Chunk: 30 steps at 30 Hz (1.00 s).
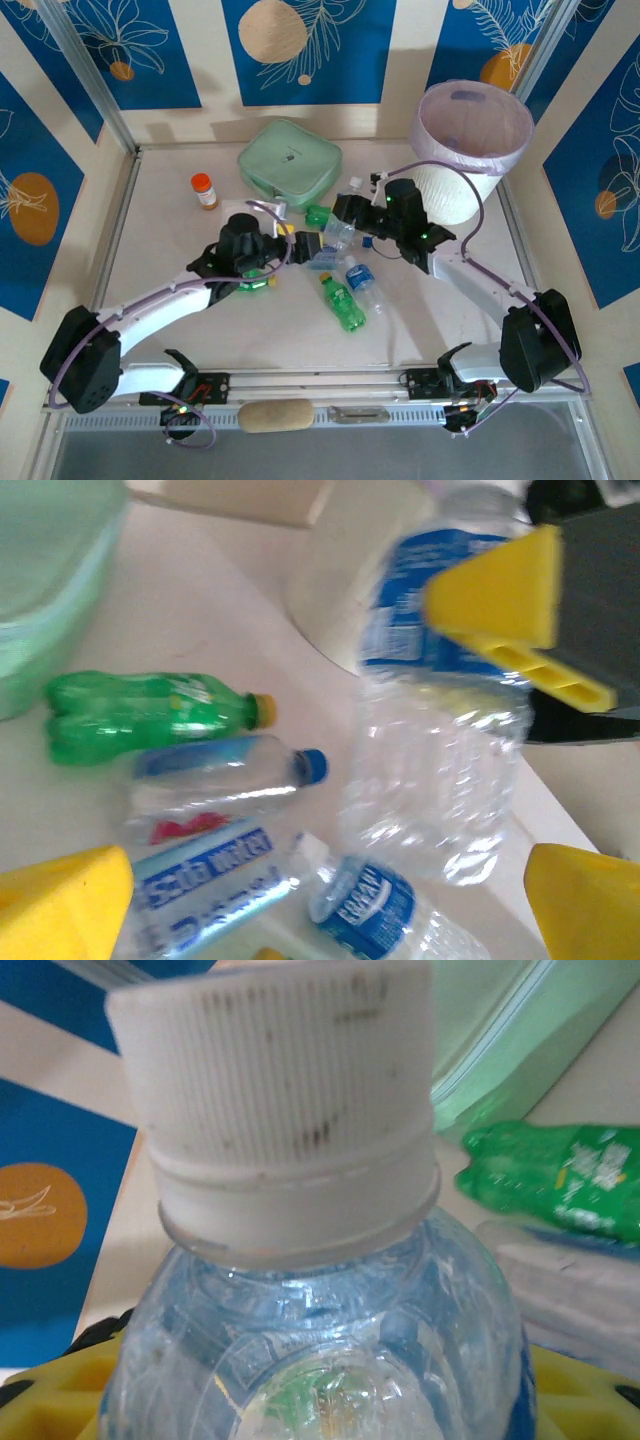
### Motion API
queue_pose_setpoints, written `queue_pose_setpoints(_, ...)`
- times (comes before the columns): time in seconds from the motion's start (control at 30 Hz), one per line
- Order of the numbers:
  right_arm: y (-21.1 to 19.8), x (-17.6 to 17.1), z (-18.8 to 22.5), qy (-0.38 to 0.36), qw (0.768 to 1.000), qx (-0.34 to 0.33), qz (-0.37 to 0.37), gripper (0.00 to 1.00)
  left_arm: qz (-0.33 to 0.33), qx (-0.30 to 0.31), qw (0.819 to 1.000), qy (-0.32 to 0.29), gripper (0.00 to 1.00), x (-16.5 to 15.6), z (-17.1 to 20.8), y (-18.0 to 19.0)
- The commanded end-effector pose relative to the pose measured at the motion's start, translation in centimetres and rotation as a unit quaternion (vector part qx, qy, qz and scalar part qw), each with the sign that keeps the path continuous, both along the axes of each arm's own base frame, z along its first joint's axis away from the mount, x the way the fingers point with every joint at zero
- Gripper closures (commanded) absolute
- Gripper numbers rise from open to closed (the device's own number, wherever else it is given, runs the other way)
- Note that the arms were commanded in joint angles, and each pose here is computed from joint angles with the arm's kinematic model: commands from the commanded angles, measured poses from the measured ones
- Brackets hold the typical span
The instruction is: Put the plastic bottles in the bin
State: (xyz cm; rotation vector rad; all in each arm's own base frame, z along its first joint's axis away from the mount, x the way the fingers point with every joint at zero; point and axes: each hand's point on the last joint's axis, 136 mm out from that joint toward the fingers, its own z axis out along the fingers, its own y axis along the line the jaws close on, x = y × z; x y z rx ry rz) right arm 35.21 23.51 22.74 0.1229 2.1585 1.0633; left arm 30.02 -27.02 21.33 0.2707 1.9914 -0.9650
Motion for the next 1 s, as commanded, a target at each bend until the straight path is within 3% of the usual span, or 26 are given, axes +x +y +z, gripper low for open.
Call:
queue_pose_setpoints(0.0, -1.7, 1.1, 4.1, -0.058, 0.998, -0.015, -0.018, 0.52, 0.087, -0.018, 0.996, 0.0, 0.0, 1.4, 0.4, 3.3)
queue_pose_setpoints(0.13, -4.0, 2.4, 7.6, -0.107, 0.992, -0.039, -0.047, 0.53, 0.182, 0.024, 0.982, 0.032, 0.0, 2.2, -1.8, 7.6)
queue_pose_setpoints(0.4, -10.5, 5.2, 15.6, -0.209, 0.965, -0.082, -0.138, 0.53, 0.228, 0.036, 0.972, 0.046, 0.0, 1.9, -3.2, 10.3)
queue_pose_setpoints(0.7, -19.1, 9.8, 20.6, -0.246, 0.929, -0.129, -0.245, 0.53, 0.202, 0.045, 0.976, 0.066, 0.0, 1.4, -4.5, 9.6)
queue_pose_setpoints(0.97, -23.5, 13.7, 22.0, -0.248, 0.9, -0.187, -0.306, 0.52, 0.155, 0.052, 0.982, 0.091, 0.0, 1.3, -5.5, 7.7)
